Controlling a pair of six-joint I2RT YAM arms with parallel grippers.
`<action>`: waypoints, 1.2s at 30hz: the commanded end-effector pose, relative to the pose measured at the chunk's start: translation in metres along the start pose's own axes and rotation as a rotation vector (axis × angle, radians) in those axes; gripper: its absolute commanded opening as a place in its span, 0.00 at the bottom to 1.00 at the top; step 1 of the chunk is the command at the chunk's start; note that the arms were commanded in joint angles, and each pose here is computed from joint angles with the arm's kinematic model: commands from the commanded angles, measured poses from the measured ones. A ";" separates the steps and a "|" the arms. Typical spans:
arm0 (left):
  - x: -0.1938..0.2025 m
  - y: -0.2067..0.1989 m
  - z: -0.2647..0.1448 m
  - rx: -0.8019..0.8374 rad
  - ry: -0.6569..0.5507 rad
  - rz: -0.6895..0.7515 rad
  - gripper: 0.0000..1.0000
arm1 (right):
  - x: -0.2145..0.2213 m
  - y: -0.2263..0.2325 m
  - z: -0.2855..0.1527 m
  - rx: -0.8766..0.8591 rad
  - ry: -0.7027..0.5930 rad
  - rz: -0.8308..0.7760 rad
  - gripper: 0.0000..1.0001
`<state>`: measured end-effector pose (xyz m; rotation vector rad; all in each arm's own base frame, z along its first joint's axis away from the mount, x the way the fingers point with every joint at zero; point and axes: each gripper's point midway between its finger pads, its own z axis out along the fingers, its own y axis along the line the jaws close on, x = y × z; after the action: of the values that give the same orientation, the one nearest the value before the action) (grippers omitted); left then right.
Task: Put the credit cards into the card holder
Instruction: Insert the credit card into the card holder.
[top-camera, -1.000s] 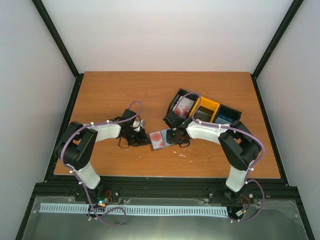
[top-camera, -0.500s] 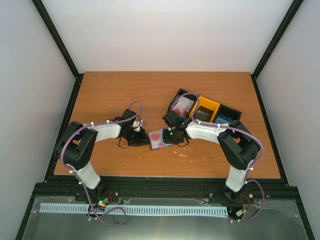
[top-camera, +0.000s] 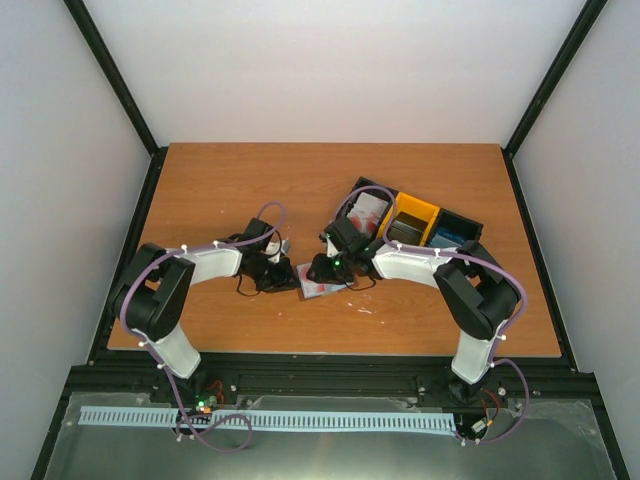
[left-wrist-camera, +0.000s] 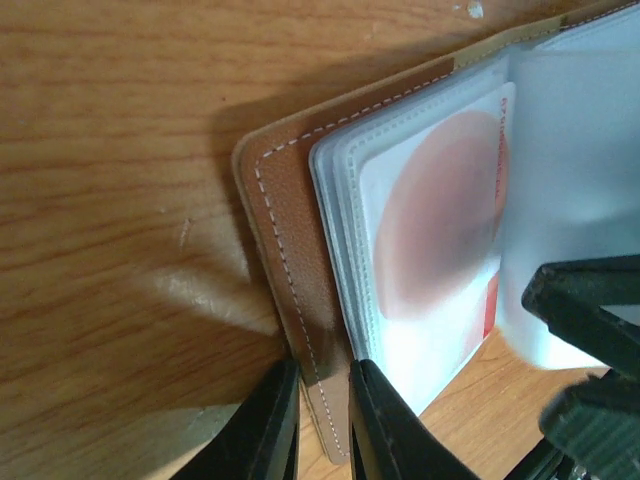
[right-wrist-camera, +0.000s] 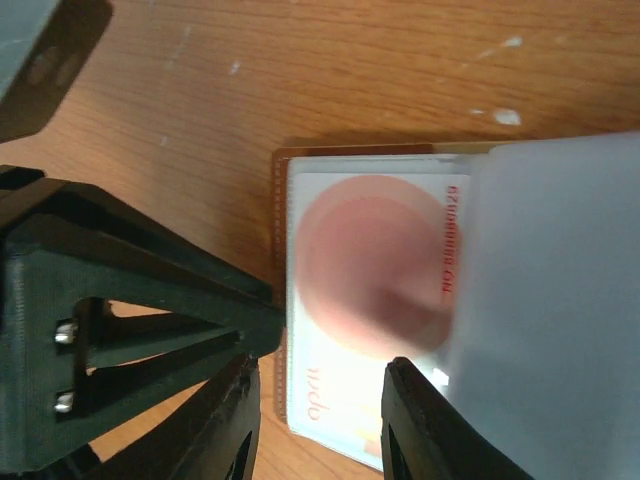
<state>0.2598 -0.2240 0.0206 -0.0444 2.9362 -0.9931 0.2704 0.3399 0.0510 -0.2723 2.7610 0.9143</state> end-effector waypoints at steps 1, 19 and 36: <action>-0.008 -0.002 -0.006 -0.026 -0.045 0.014 0.16 | -0.003 0.014 0.001 -0.092 -0.005 -0.013 0.35; -0.012 -0.005 -0.008 -0.019 -0.061 0.026 0.16 | -0.009 -0.053 -0.028 0.279 -0.100 0.071 0.45; -0.011 -0.006 -0.006 -0.009 -0.054 0.030 0.16 | 0.015 -0.068 0.003 0.294 0.036 0.055 0.53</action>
<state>0.2637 -0.2204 0.0209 -0.0496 2.9233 -0.9490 0.2849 0.2854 0.0290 -0.1082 2.8232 0.5118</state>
